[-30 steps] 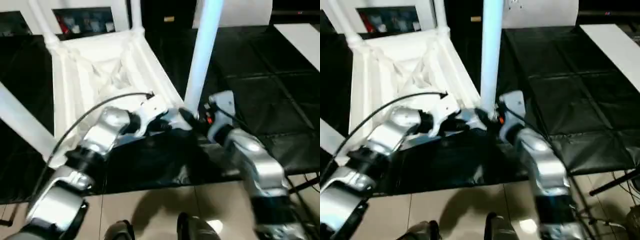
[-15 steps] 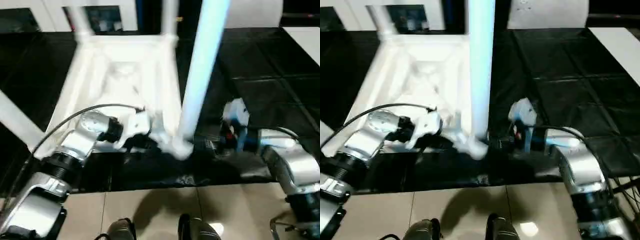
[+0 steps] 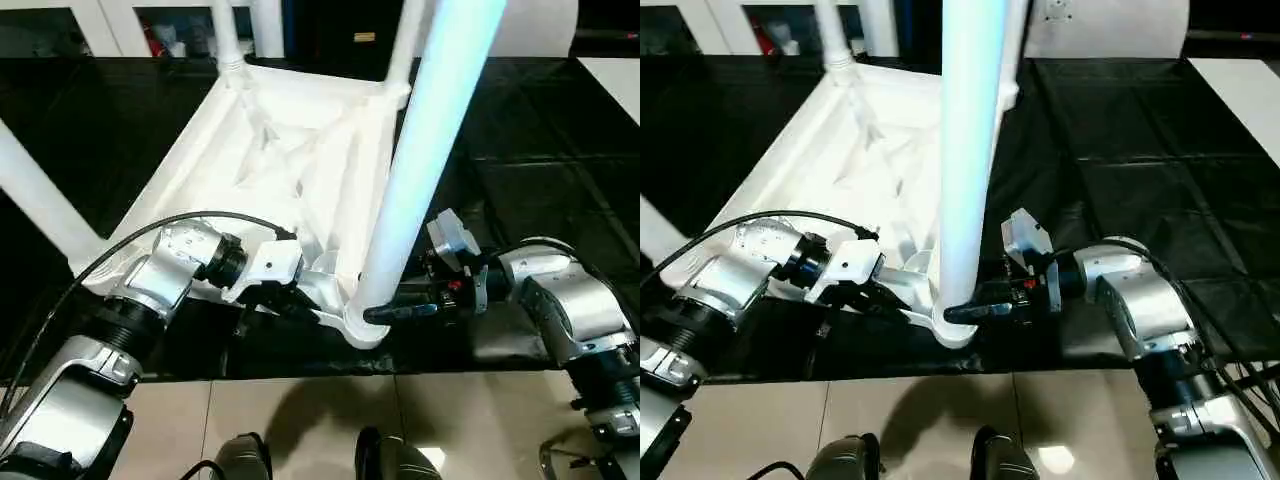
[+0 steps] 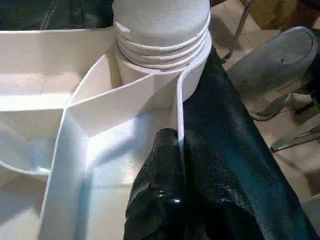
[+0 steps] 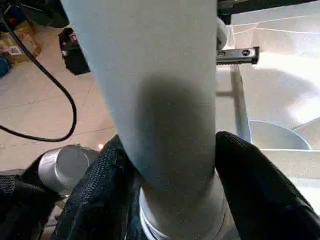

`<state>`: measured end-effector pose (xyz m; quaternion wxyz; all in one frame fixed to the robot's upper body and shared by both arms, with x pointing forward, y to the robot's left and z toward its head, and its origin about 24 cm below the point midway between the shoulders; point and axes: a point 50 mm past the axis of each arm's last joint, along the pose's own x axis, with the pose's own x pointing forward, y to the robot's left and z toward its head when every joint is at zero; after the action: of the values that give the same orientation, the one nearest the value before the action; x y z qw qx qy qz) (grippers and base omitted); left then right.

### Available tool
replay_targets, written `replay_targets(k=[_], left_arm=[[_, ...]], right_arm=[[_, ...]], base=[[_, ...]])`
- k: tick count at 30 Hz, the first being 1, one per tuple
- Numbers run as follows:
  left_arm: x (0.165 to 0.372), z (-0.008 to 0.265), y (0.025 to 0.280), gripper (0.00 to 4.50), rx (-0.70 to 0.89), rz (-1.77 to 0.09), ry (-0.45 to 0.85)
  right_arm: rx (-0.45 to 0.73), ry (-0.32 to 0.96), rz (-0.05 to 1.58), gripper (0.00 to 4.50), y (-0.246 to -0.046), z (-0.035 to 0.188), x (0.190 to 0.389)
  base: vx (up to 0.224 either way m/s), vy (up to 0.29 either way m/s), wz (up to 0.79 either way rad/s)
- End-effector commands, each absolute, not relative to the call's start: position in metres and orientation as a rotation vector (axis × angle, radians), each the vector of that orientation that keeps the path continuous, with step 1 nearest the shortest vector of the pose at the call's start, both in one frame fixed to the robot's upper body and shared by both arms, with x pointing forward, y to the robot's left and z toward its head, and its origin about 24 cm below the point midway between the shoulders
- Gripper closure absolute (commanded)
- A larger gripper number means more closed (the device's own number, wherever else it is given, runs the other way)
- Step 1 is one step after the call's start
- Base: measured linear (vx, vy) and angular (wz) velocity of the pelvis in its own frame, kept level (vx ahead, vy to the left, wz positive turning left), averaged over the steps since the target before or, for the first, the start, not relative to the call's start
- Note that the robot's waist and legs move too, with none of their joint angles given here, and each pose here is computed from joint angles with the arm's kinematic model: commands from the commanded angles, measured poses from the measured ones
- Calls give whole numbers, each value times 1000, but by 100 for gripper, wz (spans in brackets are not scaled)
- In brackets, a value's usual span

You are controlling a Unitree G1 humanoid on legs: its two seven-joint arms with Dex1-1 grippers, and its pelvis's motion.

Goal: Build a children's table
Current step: Rotate leg to tighten

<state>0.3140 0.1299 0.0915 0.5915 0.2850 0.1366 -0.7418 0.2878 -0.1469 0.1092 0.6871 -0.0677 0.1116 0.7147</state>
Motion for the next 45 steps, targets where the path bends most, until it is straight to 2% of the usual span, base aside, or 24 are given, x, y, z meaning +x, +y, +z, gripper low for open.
replay_targets(k=[1,2,10,13,15,18,22,23,26,28,29,31,32,37,39,43,44,45], left_arm=[[312,99,121,450,714,-1805,281],[312,98,121,450,713,-1803,282],[314,97,123,450,689,-1774,293],[316,98,122,450,621,-1719,303],[318,99,120,450,595,-1682,302],[328,103,108,450,503,-1525,297],[333,106,97,450,418,-1437,280],[333,106,97,450,418,-1437,280],[339,108,81,450,386,-1308,268],[341,108,77,450,380,-1263,267],[343,109,71,450,367,-1211,267],[344,109,68,450,362,-1186,266],[344,110,61,450,356,-1143,265],[342,110,57,450,379,-1135,267],[341,110,57,450,387,-1136,268],[341,110,65,450,412,-1143,263],[341,110,65,450,412,-1143,263],[339,110,72,450,439,-1176,248]], right_arm=[[-154,251,1620,219,-146,111,288],[-152,253,1627,238,-146,111,288],[-121,262,1646,252,-145,110,286],[-40,264,1619,252,-140,112,282],[-27,266,1593,252,-136,112,280],[-23,230,1411,252,-117,111,283],[13,207,1246,252,-104,111,292],[13,207,1246,253,-104,111,292],[55,185,1056,254,-86,108,300],[62,190,984,254,-81,107,303],[80,196,888,254,-76,107,307],[91,200,840,254,-74,107,309],[125,208,738,254,-69,107,313],[123,193,696,254,-67,107,314],[112,186,700,198,-67,107,313],[71,155,715,174,-73,108,310],[71,155,715,149,-73,108,310],[43,129,731,140,-82,109,309]], base=[[0,0,0],[0,0,0],[0,0,0],[0,0,0],[0,0,0],[0,0,0],[0,0,0],[0,0,0],[0,0,0],[0,0,0],[0,0,0],[0,0,0],[0,0,0],[0,0,0],[0,0,0],[0,0,0],[0,0,0],[0,0,0]])
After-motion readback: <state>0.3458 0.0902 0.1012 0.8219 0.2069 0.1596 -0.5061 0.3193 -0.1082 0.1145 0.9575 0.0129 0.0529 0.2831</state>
